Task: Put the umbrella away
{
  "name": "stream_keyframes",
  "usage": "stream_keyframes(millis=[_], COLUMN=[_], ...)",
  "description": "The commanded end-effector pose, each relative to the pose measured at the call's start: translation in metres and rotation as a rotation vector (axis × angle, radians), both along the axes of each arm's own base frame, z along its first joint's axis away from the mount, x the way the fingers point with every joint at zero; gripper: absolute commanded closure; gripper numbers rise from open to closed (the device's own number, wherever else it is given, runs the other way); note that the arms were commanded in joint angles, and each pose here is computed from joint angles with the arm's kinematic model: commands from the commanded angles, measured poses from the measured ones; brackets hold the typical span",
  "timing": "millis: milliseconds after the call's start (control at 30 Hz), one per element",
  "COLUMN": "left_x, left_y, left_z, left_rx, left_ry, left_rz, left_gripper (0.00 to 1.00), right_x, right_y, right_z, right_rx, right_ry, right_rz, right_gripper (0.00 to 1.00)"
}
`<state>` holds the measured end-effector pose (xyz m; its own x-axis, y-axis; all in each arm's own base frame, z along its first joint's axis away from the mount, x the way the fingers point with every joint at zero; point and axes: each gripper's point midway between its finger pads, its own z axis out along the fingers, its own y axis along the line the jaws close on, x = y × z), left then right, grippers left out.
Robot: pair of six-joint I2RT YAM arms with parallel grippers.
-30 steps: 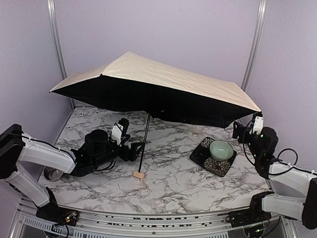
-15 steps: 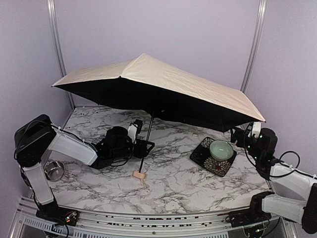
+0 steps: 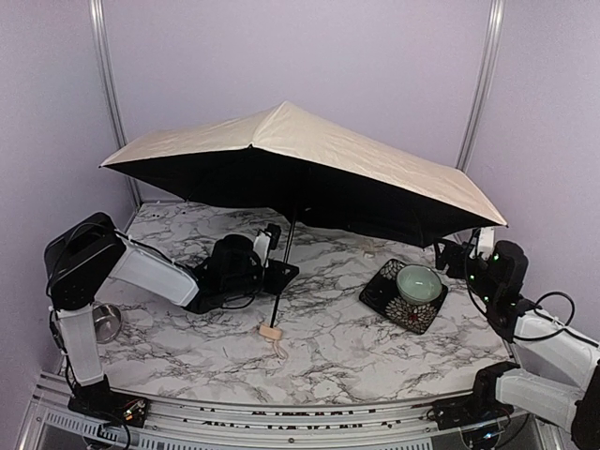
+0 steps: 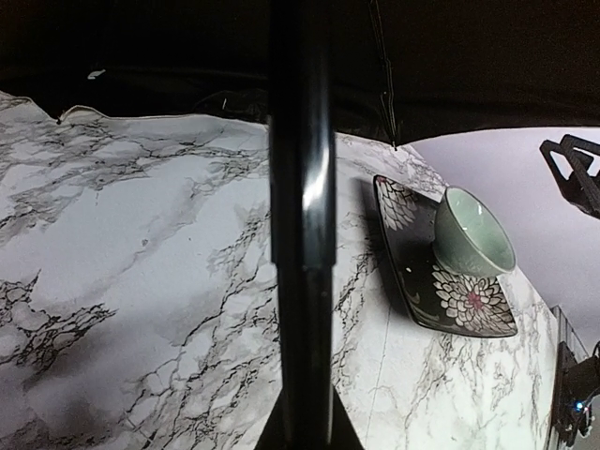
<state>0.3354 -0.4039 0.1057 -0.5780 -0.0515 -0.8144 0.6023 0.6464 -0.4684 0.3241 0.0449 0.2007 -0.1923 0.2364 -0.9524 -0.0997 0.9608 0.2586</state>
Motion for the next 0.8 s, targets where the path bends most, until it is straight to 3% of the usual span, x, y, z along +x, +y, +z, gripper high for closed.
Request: stream_keyframes(millis=[0,233,533,767], left_x=[0.002,-0.014,-0.040,-0.085], left_y=[0.001,0.010,0.023,0.025], left_z=[0.033,0.141,0.195,0.211], left_rx=[-0.123,-0.436,-0.530,-0.594], left_ry=[-0.018,-0.191,-0.286,-0.299], left_rz=[0.010,-0.056,-0.129,-0.274], left_gripper=[1.00,1.00,1.00,1.00], right_x=[-0.002,-0.023,-0.080,-0.072], right_y=[0.011,0.062,0.149,0.222], right_z=[0.028,0.055,0.105,0.148], right_rx=[0.031,0.099,0.105,0.098], right_ry=[-0.039,-0.089,-0.304,-0.303], right_rz=[0.038,0.257,0.652,0.835], right_gripper=[0.12,0.14,0.18,0.19])
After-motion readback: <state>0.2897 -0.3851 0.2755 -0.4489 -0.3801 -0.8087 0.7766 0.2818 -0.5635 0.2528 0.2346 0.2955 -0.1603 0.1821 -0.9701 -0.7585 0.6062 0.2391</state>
